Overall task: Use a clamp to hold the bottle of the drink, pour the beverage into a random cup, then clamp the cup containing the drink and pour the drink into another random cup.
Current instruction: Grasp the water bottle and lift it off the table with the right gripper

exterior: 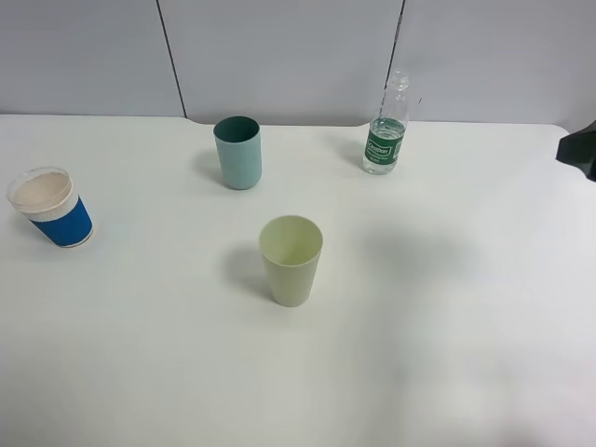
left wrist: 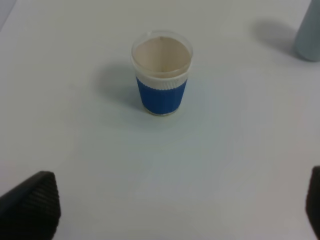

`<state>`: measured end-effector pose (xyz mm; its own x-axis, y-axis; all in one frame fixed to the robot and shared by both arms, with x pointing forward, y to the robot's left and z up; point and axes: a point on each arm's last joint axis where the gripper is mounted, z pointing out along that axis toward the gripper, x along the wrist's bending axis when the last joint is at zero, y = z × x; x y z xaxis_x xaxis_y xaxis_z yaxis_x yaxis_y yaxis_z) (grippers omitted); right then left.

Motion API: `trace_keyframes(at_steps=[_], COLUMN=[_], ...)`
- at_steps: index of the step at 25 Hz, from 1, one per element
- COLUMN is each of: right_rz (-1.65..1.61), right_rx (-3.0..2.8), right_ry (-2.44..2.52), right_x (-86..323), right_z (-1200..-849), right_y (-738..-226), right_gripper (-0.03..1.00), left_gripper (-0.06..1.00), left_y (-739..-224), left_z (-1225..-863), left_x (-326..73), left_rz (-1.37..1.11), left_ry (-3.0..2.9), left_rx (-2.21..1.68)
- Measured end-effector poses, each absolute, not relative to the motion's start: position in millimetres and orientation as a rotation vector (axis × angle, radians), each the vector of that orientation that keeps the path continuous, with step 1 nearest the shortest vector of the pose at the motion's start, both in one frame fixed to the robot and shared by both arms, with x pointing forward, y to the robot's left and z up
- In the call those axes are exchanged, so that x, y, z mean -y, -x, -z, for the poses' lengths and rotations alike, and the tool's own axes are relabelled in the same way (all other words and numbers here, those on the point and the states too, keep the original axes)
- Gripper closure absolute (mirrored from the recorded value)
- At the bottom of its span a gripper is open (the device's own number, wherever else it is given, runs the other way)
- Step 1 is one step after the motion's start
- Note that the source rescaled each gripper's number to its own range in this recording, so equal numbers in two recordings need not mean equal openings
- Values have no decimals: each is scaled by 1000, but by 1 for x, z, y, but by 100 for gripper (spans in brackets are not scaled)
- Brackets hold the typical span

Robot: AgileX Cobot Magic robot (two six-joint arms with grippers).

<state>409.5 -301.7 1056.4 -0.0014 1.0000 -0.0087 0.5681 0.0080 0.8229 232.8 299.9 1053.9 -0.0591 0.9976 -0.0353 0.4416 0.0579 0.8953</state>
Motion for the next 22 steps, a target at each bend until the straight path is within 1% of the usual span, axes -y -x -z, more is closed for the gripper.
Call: trace_keyframes(at_steps=[6, 13, 22], right_rz=[-865, -975, -975], right_rx=[-1636, -1674, -1774], right_ry=[-1617, -1483, -1460], right_x=[300, 274, 251], right_z=[-1041, -1024, -984], right_y=[-441, -474, -500], right_gripper=[-3, -3, -3], left_gripper=[-6, -6, -6], left_y=[-233, -233, -233], left_z=[-1054, -1054, -1054], left_x=[-300, -300, -300], left_rz=[-957, -957, -957], left_ry=[-1476, -1476, -1476], left_rx=[-1601, -1601, -1601])
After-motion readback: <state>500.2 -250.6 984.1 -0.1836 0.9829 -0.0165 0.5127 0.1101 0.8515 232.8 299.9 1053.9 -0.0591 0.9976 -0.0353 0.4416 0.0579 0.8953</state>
